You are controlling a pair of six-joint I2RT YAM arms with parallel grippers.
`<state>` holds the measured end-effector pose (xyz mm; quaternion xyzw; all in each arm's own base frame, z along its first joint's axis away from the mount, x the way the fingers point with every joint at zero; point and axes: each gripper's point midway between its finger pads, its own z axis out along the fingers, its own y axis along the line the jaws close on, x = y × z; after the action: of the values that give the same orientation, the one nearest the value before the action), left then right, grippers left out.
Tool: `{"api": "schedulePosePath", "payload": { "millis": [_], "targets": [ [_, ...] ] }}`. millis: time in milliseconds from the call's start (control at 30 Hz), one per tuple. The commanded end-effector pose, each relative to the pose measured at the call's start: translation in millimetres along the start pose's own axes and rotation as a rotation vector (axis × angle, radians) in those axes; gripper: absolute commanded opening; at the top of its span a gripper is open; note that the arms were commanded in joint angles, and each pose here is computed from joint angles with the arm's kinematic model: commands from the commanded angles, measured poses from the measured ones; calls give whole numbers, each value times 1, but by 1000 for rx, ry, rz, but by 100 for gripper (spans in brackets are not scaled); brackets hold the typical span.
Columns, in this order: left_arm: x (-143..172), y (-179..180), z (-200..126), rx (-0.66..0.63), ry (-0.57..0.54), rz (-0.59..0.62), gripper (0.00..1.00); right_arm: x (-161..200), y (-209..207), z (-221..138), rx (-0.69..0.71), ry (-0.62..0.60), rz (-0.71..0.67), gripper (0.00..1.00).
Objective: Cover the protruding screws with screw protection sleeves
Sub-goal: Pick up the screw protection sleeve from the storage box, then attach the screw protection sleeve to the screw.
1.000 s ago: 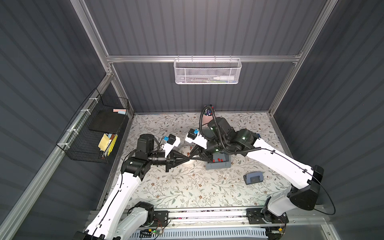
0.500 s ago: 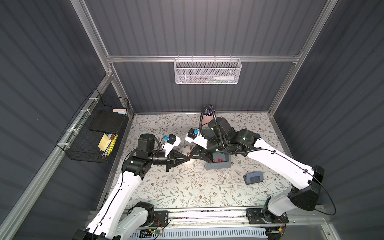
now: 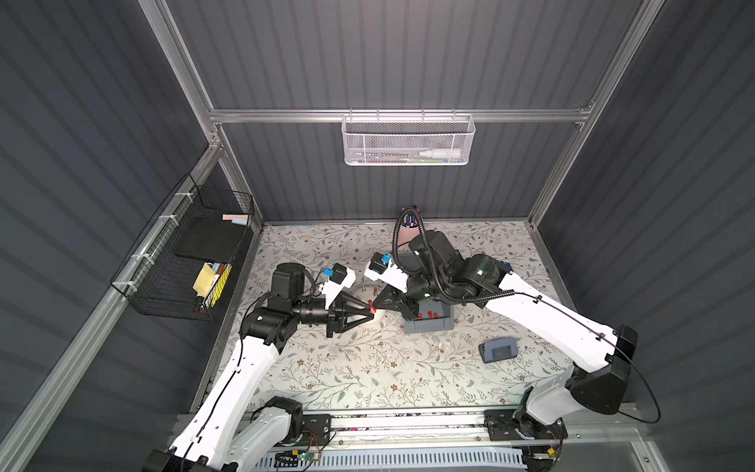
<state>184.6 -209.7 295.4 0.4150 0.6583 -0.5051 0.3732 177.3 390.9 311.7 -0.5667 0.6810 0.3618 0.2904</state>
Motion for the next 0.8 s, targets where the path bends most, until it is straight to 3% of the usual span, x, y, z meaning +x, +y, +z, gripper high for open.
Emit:
{"api": "schedulePosePath", "payload": {
  "millis": [0,233,333,567,767],
  "targets": [
    [8,6,-4,-81,30,27,92,-3,-1,-12,34,-21,-34,0],
    [24,22,-16,-236,73,102,94,4,-23,-2,125,-25,-38,0],
    [28,37,-22,-343,97,122,95,11,-50,6,254,-19,-51,0],
    [42,103,-65,-801,170,85,96,22,-110,33,490,-26,-86,0],
    [61,129,-107,-1092,241,4,99,35,-142,63,540,31,-79,0]
  ]
}}
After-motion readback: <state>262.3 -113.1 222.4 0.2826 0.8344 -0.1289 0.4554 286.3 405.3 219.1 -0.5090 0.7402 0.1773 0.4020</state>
